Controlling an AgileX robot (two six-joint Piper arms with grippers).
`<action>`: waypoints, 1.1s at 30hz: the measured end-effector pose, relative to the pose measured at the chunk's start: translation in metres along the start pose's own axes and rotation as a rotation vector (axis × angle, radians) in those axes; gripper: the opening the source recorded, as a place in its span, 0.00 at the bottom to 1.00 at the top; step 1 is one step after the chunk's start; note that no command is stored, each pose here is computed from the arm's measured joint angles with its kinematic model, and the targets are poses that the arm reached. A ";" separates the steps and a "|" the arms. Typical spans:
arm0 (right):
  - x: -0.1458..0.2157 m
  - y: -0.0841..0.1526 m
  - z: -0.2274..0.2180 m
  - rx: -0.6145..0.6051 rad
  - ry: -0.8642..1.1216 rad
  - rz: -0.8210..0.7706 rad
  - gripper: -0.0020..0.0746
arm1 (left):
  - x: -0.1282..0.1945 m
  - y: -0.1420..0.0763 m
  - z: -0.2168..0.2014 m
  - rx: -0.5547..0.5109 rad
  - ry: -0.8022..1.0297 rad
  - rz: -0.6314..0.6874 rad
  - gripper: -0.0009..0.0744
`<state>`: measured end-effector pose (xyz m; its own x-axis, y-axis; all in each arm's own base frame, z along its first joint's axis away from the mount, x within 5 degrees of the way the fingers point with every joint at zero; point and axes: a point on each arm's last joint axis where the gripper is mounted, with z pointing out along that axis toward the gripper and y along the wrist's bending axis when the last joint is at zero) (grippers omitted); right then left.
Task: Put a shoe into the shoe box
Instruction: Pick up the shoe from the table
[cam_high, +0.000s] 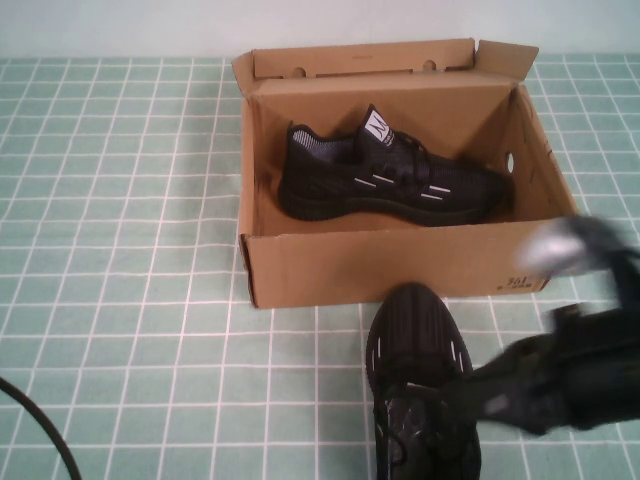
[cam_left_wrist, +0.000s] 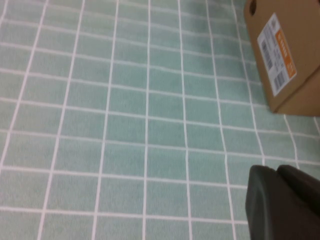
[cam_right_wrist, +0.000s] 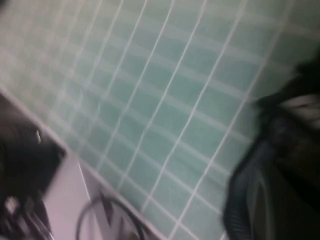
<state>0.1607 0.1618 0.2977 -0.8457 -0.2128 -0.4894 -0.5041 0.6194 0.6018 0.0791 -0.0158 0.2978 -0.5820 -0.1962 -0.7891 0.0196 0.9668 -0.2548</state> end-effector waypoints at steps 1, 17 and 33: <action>-0.003 0.006 0.009 0.033 0.020 -0.021 0.02 | 0.001 0.000 0.000 -0.002 0.006 0.000 0.01; -0.025 0.014 0.081 0.509 0.320 0.091 0.23 | 0.003 0.001 0.000 -0.009 0.033 -0.001 0.01; -0.023 0.021 0.091 0.387 0.335 0.118 0.50 | 0.006 0.002 0.000 -0.017 0.062 0.000 0.01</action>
<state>0.1854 0.2489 0.2640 -0.9345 -0.3153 -0.1651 -0.3537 0.8741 0.3329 0.0758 -0.0155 0.2925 -0.6314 -0.1860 -0.7528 0.0064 0.9695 -0.2449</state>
